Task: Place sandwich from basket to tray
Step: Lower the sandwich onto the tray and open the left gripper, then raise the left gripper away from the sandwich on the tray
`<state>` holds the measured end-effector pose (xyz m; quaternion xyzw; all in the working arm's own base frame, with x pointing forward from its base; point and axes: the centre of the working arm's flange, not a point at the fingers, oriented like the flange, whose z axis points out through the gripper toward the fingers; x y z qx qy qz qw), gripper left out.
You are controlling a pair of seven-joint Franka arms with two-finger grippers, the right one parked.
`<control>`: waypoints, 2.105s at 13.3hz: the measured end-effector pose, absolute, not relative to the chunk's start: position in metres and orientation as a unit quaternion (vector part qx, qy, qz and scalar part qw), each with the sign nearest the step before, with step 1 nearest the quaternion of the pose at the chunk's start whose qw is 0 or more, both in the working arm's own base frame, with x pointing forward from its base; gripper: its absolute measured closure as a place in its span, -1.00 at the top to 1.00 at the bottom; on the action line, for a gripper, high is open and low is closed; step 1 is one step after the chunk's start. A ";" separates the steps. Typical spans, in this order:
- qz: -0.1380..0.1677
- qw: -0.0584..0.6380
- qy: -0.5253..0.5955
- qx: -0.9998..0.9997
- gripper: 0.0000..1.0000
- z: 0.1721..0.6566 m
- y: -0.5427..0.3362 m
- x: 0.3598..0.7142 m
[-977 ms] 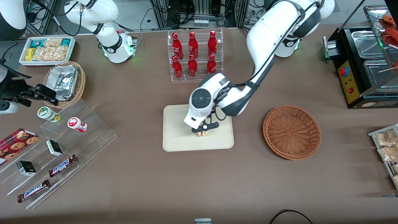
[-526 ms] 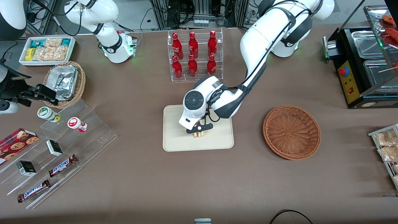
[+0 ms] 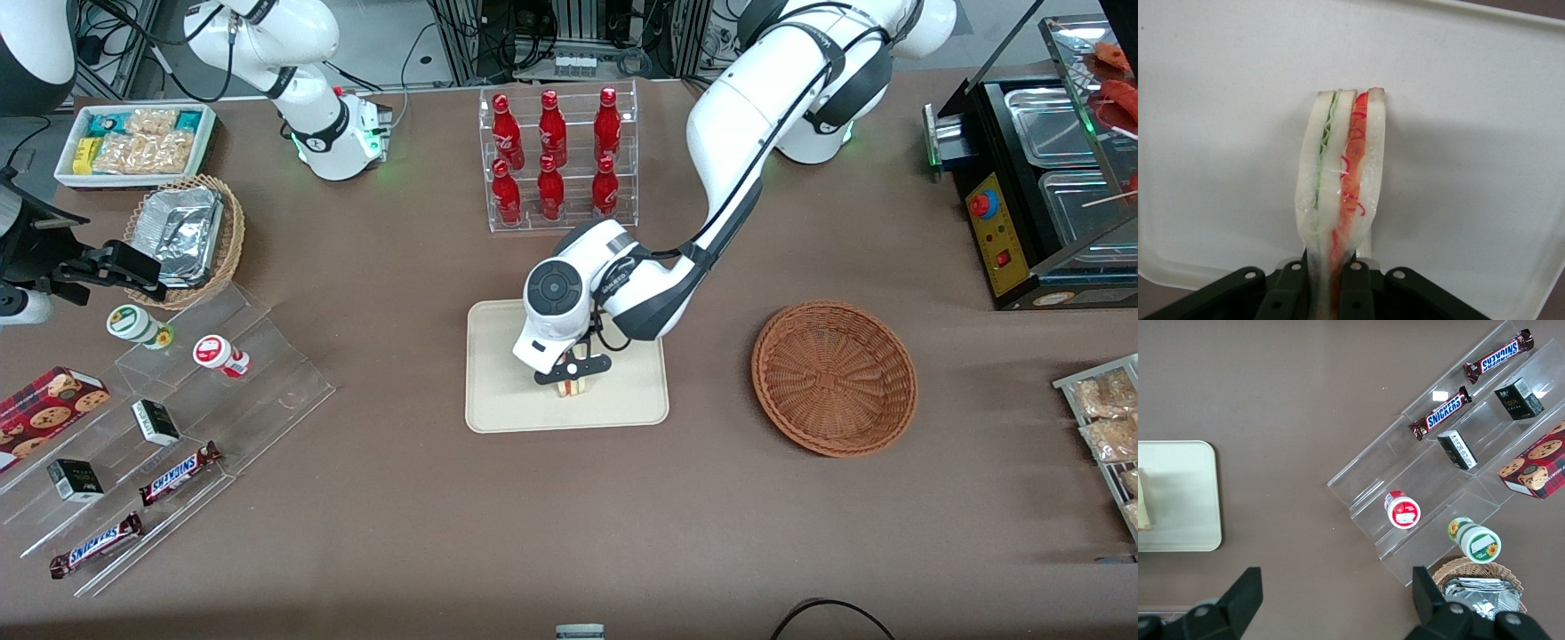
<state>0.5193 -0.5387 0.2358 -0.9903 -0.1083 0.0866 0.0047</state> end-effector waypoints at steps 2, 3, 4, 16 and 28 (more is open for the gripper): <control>0.088 0.006 -0.112 -0.990 -0.62 0.233 -0.539 0.519; 0.088 0.006 -0.113 -0.990 -0.42 0.233 -0.539 0.519; 0.087 0.005 -0.114 -0.990 -0.24 0.235 -0.539 0.520; 0.045 -0.015 -0.115 -0.992 1.00 0.357 -0.532 0.530; 0.061 0.030 -0.079 -0.995 1.00 0.421 -0.374 0.586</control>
